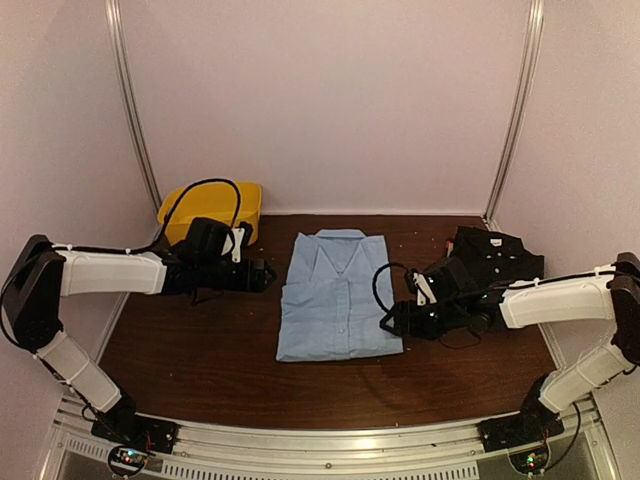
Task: Fold and stack the long sleeve shirts
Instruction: Smooth out the 2/3-rectangle-folded shirt at the center of the board.
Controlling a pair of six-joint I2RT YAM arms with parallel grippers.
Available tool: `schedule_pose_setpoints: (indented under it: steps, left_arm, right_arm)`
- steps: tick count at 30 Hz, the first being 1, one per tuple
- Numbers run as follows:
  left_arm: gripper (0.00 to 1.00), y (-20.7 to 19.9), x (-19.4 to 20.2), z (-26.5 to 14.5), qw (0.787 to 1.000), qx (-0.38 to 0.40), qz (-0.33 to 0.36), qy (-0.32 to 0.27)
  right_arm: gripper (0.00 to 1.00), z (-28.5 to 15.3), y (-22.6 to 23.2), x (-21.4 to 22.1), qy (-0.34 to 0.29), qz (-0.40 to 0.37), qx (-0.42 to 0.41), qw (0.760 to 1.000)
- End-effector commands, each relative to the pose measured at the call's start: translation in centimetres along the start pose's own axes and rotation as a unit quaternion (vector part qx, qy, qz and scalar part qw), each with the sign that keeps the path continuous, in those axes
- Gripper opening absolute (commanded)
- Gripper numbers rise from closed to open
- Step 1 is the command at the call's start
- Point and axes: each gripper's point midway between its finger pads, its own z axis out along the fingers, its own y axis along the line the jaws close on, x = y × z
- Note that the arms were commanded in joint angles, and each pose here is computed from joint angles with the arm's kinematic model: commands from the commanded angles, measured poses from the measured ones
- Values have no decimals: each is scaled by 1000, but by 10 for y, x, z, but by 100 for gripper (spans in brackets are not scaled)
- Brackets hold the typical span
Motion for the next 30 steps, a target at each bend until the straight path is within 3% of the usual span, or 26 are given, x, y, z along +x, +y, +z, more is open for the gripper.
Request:
schedule_pose_setpoints:
  steps: [1, 7, 19, 24, 30]
  left_arm:
    - [86, -7, -13, -8, 999, 13, -1, -31]
    - [86, -6, -10, -8, 999, 13, 0, -30]
    - [86, -5, 0, -6, 999, 19, -2, -27]
    - [86, -8, 11, -6, 999, 29, 10, -22]
    - [86, -21, 27, -4, 998, 46, 26, -18]
  right_arm:
    - [63, 12, 15, -8, -13, 10, -35, 999]
    - [56, 15, 27, -22, -44, 9, -65, 997]
    - [27, -8, 40, -56, -139, -46, -80, 986]
    - [26, -3, 9, -48, -139, -41, -16, 989]
    - [41, 24, -44, -18, -86, -25, 85, 992]
